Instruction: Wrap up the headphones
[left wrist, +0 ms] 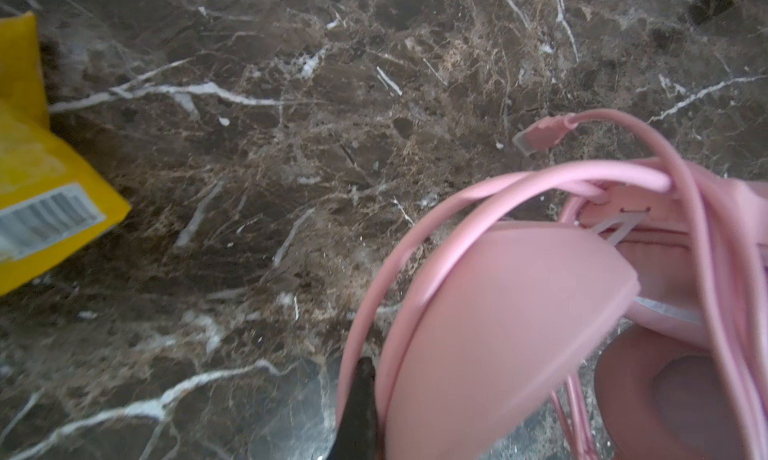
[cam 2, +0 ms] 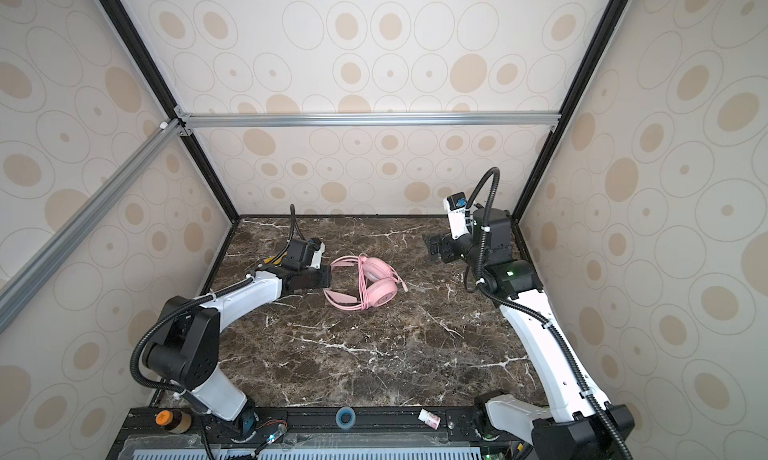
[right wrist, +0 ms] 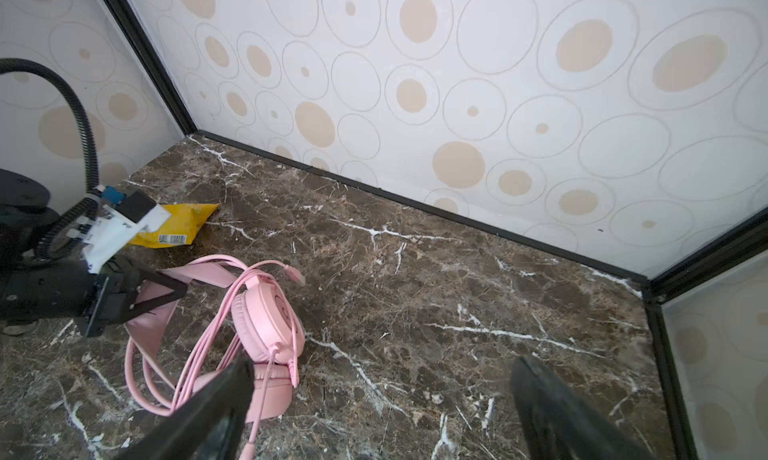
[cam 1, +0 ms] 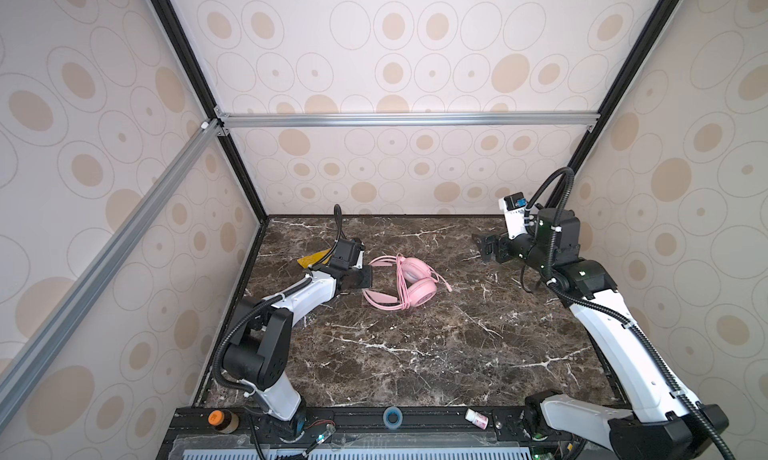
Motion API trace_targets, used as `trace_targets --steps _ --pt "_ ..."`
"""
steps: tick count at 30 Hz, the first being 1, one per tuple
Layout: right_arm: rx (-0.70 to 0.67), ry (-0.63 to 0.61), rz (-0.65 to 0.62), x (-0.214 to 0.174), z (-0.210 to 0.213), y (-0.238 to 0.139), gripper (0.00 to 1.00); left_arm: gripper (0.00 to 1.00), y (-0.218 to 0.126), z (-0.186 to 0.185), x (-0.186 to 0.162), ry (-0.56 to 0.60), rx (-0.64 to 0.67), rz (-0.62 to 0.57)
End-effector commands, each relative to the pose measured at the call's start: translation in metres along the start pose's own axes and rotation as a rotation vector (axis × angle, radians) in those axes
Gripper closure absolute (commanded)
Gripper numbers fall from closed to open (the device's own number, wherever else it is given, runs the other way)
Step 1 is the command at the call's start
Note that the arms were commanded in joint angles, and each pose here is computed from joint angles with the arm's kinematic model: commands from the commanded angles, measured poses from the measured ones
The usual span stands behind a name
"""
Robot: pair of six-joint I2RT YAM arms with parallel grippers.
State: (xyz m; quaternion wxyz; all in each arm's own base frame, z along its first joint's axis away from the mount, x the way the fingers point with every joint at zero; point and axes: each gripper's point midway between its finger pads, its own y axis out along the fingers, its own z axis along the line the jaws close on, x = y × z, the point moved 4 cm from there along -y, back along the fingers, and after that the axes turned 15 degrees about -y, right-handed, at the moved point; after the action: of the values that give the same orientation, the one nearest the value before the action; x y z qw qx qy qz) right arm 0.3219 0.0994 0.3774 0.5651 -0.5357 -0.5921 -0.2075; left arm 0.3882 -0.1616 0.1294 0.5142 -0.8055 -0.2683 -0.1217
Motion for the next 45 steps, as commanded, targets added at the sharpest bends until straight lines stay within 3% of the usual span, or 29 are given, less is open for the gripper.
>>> trace_targets --steps 1,14,29,41,44,45 --pt "-0.043 -0.028 -0.032 0.011 -0.006 -0.013 0.00 1.00 -0.003 -0.032 0.037 0.030 -0.145 -0.081" --pt "-0.080 -0.048 -0.022 0.007 -0.009 -0.021 0.00 1.00 0.035 -0.035 0.071 0.016 -0.135 -0.070" --pt "-0.163 -0.069 -0.038 0.002 -0.014 -0.048 0.00 1.00 0.076 -0.007 0.114 -0.008 -0.058 -0.065" --pt "-0.200 -0.067 -0.076 0.008 -0.018 -0.056 0.00 1.00 0.089 0.007 0.111 0.004 -0.033 -0.043" --pt "-0.200 -0.064 -0.081 0.009 -0.018 -0.056 0.00 0.78 0.089 0.008 0.111 0.003 -0.035 -0.056" --pt "-0.203 -0.062 -0.086 0.009 -0.019 -0.057 0.00 0.77 0.089 0.008 0.111 0.006 -0.036 -0.057"
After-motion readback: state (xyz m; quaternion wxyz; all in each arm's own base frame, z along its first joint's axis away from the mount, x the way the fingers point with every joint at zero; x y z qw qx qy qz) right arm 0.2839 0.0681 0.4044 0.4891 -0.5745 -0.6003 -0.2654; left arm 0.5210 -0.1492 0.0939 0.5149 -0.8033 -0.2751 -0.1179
